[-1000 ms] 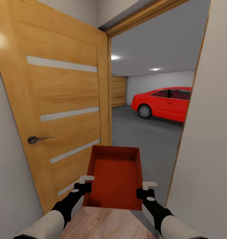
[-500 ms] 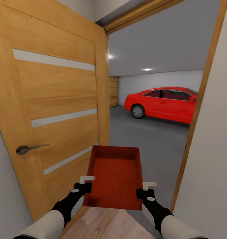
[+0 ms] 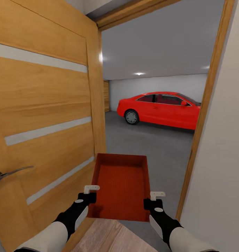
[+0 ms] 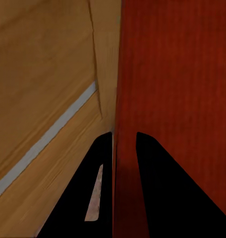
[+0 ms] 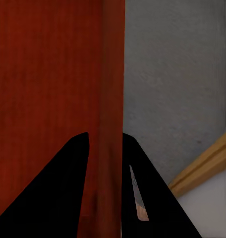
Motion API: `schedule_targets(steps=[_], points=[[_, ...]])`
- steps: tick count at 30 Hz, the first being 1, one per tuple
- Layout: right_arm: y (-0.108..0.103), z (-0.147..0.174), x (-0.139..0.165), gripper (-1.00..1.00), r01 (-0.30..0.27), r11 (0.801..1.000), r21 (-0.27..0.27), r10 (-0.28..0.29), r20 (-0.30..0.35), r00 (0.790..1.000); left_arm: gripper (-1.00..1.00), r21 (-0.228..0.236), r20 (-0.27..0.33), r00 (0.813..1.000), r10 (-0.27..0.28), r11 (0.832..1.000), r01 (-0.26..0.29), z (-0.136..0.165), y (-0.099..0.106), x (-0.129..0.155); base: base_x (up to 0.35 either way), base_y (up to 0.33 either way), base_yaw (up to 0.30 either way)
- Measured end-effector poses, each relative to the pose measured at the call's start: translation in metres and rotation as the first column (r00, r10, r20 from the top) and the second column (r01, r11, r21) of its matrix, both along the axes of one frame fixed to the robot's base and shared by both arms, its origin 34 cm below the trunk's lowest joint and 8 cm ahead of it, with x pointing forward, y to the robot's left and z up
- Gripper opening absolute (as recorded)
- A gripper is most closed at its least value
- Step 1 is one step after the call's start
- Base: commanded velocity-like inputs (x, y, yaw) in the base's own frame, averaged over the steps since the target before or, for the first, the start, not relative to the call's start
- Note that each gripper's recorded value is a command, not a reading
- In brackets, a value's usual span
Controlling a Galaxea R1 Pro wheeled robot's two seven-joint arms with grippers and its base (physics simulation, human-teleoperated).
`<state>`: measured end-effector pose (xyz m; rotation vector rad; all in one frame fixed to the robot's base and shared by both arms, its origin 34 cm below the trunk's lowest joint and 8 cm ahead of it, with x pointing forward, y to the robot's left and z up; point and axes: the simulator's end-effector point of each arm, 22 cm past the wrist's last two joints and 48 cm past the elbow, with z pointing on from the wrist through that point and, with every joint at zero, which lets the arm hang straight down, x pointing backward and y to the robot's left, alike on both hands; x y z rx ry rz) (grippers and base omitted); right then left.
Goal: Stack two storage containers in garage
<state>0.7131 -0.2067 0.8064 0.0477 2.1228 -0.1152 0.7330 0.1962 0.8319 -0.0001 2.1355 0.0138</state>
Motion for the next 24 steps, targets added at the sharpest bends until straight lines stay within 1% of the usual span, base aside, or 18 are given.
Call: schedule_targets(steps=[12, 19, 24], points=[[0.0001, -0.0001, 0.0000, -1.00, 0.000, 1.000, 0.000, 0.000, 0.000, 1.000, -1.00, 0.000, 0.000, 1.000, 0.000, 1.000, 0.000, -0.0001, 0.0001, 0.0000, 0.111, 0.020, -0.286], [0.0001, 0.0001, 0.0000, -1.00, -0.001, 1.000, 0.000, 0.001, 0.000, 1.000, -1.00, 0.000, 0.000, 1.000, 0.000, 1.000, 0.000, 0.0002, 0.0001, 0.0000, 0.213, 0.191, -0.275], [0.0003, 0.0002, 0.0000, -1.00, -0.001, 1.000, 0.000, 0.001, 0.000, 1.000, -1.00, 0.000, 0.000, 1.000, 0.000, 1.000, 0.000, 0.0002, 0.0003, 0.0000, 0.235, 0.227, -0.073]])
